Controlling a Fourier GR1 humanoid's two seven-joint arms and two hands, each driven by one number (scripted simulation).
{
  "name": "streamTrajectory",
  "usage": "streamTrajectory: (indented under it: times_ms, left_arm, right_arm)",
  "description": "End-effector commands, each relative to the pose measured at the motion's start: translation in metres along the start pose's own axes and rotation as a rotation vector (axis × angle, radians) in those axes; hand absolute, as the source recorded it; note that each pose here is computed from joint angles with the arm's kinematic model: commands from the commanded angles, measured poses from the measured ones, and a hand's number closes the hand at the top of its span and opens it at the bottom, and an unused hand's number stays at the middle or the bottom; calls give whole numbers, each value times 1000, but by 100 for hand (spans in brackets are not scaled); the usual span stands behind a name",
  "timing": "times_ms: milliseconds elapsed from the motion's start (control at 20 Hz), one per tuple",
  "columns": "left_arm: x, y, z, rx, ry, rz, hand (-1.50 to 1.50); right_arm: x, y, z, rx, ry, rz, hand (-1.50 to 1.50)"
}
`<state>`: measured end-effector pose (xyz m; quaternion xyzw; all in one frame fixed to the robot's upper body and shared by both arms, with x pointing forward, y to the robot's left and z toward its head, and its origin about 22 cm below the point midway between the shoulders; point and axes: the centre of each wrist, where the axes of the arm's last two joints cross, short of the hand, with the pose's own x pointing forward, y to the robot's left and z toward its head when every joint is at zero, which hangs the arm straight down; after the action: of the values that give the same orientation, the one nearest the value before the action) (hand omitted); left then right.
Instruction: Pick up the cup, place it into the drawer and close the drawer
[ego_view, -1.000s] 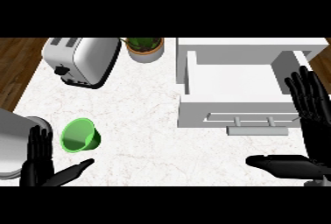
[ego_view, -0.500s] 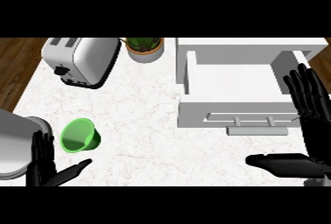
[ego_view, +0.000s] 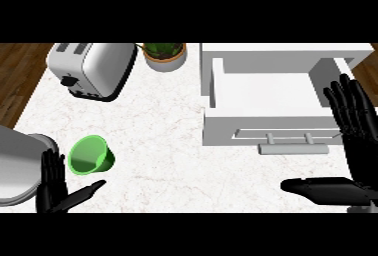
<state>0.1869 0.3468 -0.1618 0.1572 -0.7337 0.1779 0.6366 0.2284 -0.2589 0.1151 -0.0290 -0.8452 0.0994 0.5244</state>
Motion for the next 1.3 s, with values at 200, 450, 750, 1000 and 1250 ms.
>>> streamTrajectory:
  times_ms: [200,450,750,1000,1250]
  left_arm:
    - [-14,0,3,-19,-14,7,-150]
    - [-13,-7,-3,-30,-22,42,-150]
    - [-7,-17,-21,-62,-33,122,-150]
    - [-10,-31,-19,-99,-76,176,-150]
    - [1,-19,-38,-144,-76,247,-150]
  right_arm:
    - [-17,12,8,25,-3,4,-150]
    - [-4,4,-9,3,-5,-10,-150]
    - [6,3,-8,29,3,-7,-150]
    - [4,-1,-9,14,3,-16,-150]
    - [-10,0,-5,28,5,-46,-150]
